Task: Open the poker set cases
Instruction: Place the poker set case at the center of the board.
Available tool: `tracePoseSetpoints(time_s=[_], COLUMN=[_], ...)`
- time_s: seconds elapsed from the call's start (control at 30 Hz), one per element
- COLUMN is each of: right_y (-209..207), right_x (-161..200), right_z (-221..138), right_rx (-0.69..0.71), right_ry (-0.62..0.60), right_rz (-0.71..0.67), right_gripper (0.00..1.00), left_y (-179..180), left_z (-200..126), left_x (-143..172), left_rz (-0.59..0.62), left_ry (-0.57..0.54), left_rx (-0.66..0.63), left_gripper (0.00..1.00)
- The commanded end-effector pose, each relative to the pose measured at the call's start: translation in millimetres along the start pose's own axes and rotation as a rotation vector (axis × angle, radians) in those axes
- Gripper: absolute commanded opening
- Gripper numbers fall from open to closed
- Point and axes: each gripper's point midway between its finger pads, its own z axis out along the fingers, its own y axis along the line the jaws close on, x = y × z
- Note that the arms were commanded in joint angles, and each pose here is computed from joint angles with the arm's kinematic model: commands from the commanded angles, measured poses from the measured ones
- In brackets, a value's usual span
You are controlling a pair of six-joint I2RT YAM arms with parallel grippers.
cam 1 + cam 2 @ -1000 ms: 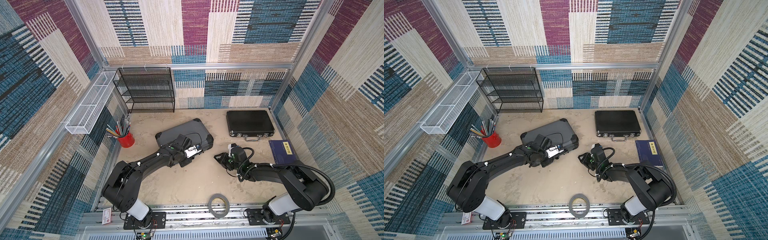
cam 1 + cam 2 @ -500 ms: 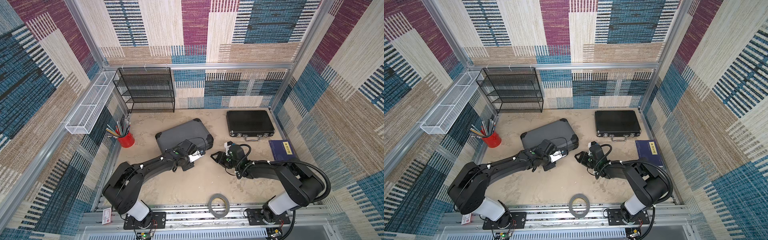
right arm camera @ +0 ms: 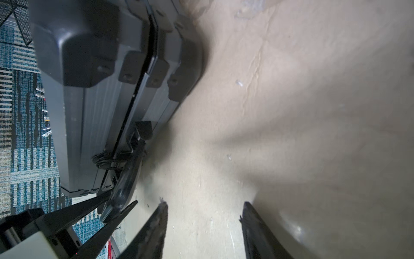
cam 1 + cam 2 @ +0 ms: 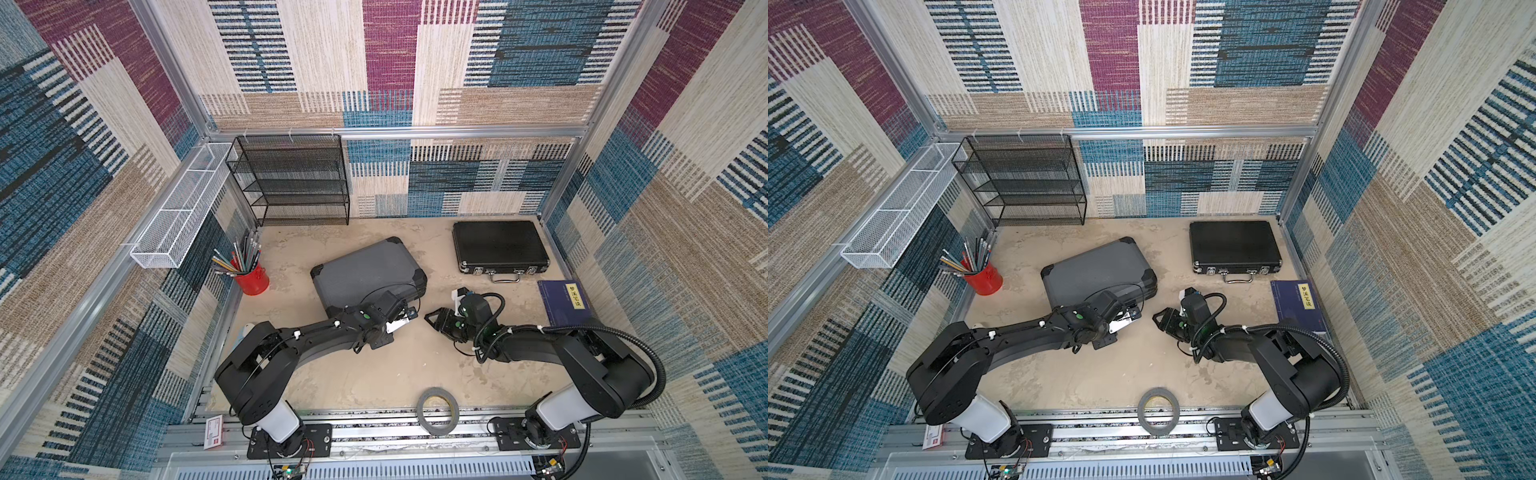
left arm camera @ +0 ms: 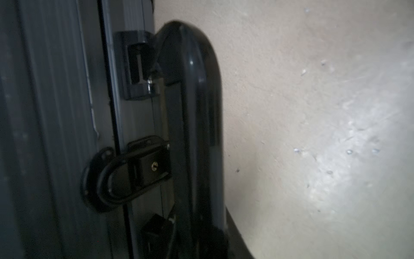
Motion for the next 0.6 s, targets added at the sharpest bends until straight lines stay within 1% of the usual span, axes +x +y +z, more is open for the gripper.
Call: tracePoseSetpoints(time_s=[0.0, 0.17, 0.27, 0.47, 0.53, 0.57], right_y=[0.9, -3.2, -3.8, -6.7, -6.0, -6.0], right_x=[-3.7, -3.1, -2.2, -2.7, -3.9, -4.8], right_z=[-1.2, -1.5, -1.7, -1.6, -1.5, -1.6], right_rx=[-0.003, 0.004, 0.001, 0.008, 0.011, 0.012], right_ry=[-0.024, -0.026, -0.023, -0.019, -0.021, -0.022], right_rz=[-0.005, -0.005, -0.006, -0.009, -0.015, -0.016], right_gripper=[0.55, 0.55, 0.55, 0.54, 0.54, 0.54], left_y=[-41.3, -44.8, -47.4, -50.3, -49.1, -48.3], left_z=[5.6, 5.2, 5.2, 6.7, 4.4, 3.0], left_x=[0.4, -1.8, -2.8, -2.0, -3.9, -4.9], left_rz=[0.011, 0.018, 0.027, 0.041, 0.041, 0.041], left_ry=[-0.012, -0.009, -0.004, 0.012, 0.007, 0.003], left_rx=[0.191, 0.199, 0.207, 0.211, 0.21, 0.208], left_gripper=[0.26, 0.31, 0.37, 0.43, 0.46, 0.5])
